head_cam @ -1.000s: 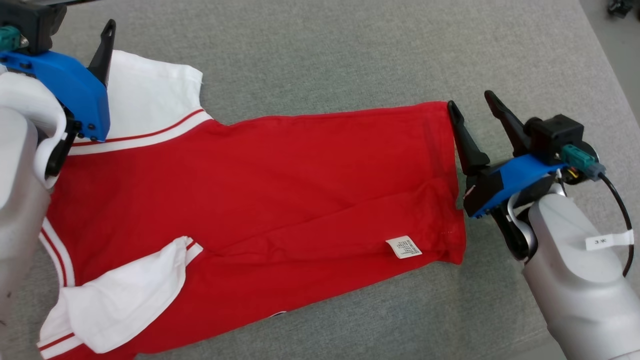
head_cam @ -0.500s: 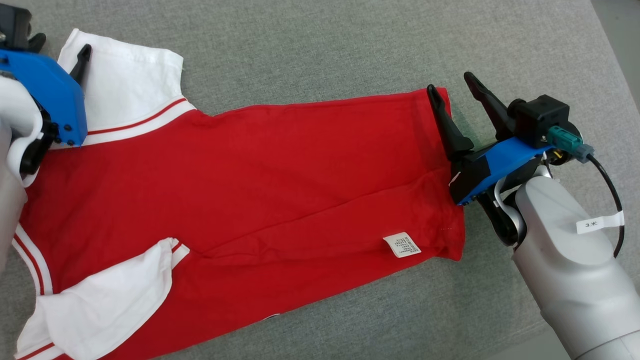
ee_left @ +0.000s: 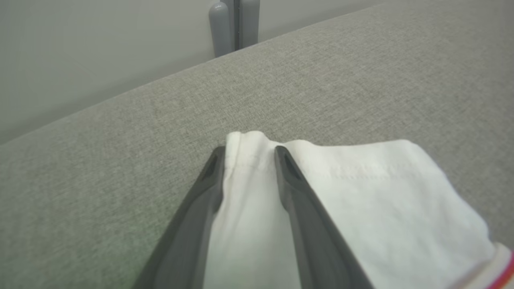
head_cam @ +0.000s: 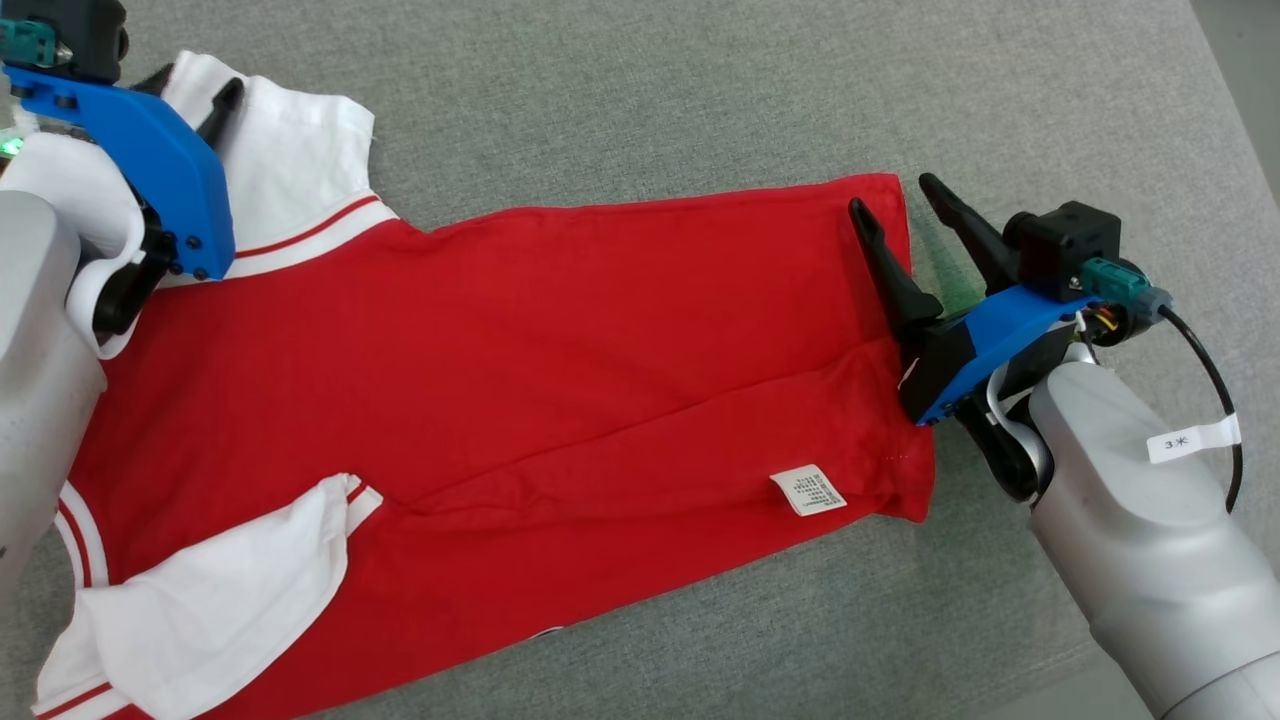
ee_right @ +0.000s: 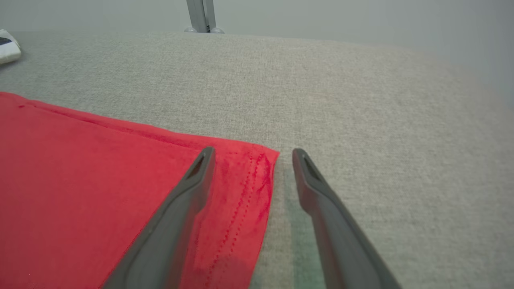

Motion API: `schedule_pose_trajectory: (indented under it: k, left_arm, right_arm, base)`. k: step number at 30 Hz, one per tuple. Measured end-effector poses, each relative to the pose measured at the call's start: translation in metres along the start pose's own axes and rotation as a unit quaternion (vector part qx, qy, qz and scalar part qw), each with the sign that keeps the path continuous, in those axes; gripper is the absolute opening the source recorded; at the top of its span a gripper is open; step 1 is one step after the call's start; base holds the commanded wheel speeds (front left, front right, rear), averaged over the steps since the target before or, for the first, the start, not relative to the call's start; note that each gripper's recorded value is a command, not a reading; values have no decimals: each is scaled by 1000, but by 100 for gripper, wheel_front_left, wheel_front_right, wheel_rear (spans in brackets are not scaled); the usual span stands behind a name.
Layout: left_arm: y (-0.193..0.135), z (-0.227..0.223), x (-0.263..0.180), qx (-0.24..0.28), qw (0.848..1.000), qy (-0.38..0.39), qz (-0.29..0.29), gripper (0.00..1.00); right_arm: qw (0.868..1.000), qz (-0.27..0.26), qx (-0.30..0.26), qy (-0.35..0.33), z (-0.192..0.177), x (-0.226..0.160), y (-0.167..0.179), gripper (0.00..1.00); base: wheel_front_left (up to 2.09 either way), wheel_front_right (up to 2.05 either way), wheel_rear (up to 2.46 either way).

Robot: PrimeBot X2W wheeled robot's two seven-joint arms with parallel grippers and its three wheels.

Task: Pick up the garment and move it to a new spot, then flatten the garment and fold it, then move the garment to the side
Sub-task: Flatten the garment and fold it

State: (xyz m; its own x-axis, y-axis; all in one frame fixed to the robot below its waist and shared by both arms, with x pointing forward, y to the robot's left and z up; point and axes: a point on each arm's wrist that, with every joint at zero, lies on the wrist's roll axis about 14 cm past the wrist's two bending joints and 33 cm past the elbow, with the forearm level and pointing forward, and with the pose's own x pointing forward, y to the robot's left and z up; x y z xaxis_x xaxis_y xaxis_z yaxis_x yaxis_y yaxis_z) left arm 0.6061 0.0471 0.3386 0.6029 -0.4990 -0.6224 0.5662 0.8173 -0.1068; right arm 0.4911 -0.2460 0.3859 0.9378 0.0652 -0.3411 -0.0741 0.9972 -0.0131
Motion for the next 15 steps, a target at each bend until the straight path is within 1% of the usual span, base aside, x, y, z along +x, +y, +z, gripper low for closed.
schedule_pose_trajectory:
  k: [8, 11, 14, 15]
  left_arm:
    - [1, 12, -10, 14, 999, -37, 1, 0]
    - [1, 19, -14, 17, 999, -51, 0, 0]
    - [1, 21, -16, 19, 998, -60, -3, 0]
    - [1, 23, -16, 19, 998, -64, -3, 0]
  right_arm:
    - [1000, 4, 8, 26, -7, 3, -2, 100]
    - [999, 8, 26, 45, -15, 6, 4, 100]
    - [998, 17, 29, 53, -15, 12, 8, 100]
    - [998, 18, 38, 53, -14, 14, 10, 47]
  base:
    - [0, 0, 0]
    - [0, 0, 0]
    - [0, 0, 0]
    - [0, 0, 0]
